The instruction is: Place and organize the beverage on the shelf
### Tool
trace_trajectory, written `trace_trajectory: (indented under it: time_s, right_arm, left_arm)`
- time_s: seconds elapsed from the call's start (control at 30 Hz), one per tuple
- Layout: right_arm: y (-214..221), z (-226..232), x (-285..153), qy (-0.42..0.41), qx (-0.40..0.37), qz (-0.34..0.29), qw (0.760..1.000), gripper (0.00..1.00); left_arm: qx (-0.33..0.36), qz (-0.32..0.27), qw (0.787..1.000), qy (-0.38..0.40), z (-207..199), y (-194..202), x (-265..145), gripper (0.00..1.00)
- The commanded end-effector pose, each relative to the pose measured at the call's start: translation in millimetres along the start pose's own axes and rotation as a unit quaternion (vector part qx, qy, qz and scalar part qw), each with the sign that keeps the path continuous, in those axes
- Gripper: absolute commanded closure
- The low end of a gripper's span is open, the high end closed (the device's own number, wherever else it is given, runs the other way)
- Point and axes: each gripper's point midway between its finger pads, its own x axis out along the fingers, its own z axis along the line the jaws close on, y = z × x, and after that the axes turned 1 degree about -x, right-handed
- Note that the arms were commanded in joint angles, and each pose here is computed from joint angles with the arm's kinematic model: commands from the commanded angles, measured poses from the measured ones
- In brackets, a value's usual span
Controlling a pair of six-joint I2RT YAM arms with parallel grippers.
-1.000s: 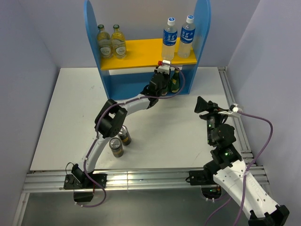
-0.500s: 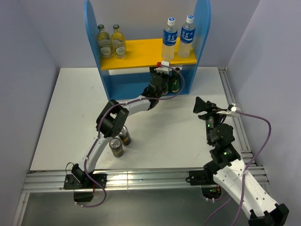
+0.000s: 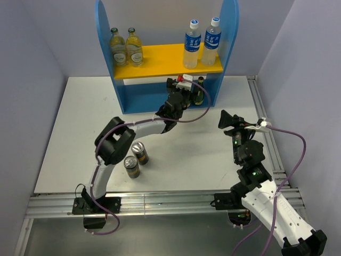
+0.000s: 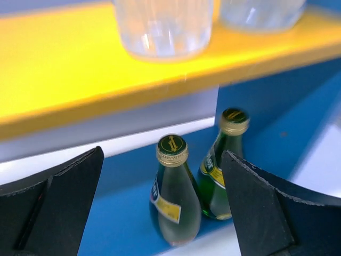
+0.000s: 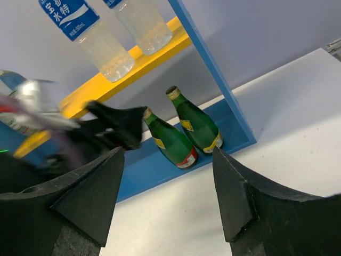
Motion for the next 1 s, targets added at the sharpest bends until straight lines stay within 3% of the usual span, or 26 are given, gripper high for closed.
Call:
trace_trajectory:
  time_s: [0.0,0.03,0.07,0.17,0.2,0.23,0.27,0.3,0.37,0.4,0.5,0.57,0.6,0.63,0.7,0.73,0.8,0.93,0.97]
  right_arm:
    - [-2,5,-1,-0.013,0.004,-0.008,1.000,0.26]
    - [-3,5,-1,-0.013,0.004,-0.009,1.000,0.26]
    - [-1,5,-1,-0.015,0.003,-0.006,1.000,0.26]
    - [0,6,-1,-0.018,-0.003,-0.004,1.000,0.26]
    - [1,14,-2,-0.039,-0.006,0.001,0.999,0.25]
    - [4,22,-3,-0.062,-0.016,0.008,0.998,0.25]
    - [11,33,-3,-0.094,-0.024,0.022,0.995,0.21]
    - [15,70,-12,-0.192,-0.027,0.042,0.980,0.18]
    - [28,101,-22,-0.278,-0.047,0.073,0.957,0.10]
    - [39,116,-22,-0.307,-0.055,0.100,0.945,0.01]
    - [74,155,-41,-0.374,-0.094,0.164,0.908,0.00]
    - [102,176,-60,-0.419,-0.102,0.213,0.877,0.00]
    - [105,185,-66,-0.431,-0.101,0.226,0.868,0.00]
    - [114,189,-72,-0.436,-0.096,0.245,0.861,0.00]
    - [137,201,-97,-0.460,-0.097,0.279,0.837,0.00]
    - [145,202,-102,-0.457,-0.100,0.283,0.837,0.00]
    - [173,210,-130,-0.475,-0.104,0.317,0.814,0.00]
    - [215,213,-161,-0.477,-0.108,0.358,0.795,0.00]
    - [229,213,-165,-0.478,-0.108,0.363,0.793,0.00]
  left_arm:
    - [-0.023,-0.056,0.998,-0.024,17,-92,-30,0.01]
    - [-0.028,-0.068,0.997,-0.022,19,-116,-42,0.01]
    - [-0.009,-0.036,0.999,-0.016,19,-99,-53,0.01]
    - [-0.007,-0.001,0.999,-0.036,32,-105,-92,0.01]
    - [-0.001,0.035,0.999,-0.036,29,-92,-110,0.01]
    - [-0.018,0.032,0.998,-0.046,41,-110,-127,0.01]
    - [-0.014,0.057,0.996,-0.071,53,-92,-147,0.01]
    - [-0.022,0.094,0.993,-0.071,51,-76,-169,0.01]
    - [-0.040,0.113,0.989,-0.087,70,-77,-206,0.01]
    - [-0.045,0.142,0.983,-0.108,81,-63,-227,0.01]
    - [-0.100,0.162,0.977,-0.094,77,-71,-281,0.01]
    - [-0.078,0.193,0.972,-0.106,97,-69,-311,0.01]
    - [-0.113,0.198,0.968,-0.109,94,-69,-325,0.01]
    - [-0.074,0.213,0.966,-0.128,115,-64,-341,0.01]
    - [-0.119,0.213,0.960,-0.134,116,-70,-357,0.01]
    - [-0.098,0.223,0.960,-0.139,127,-68,-366,0.01]
    - [-0.127,0.228,0.956,-0.136,123,-65,-376,0.01]
    - [-0.113,0.261,0.951,-0.124,115,-43,-395,0.01]
    - [-0.079,0.273,0.950,-0.133,126,-38,-403,0.01]
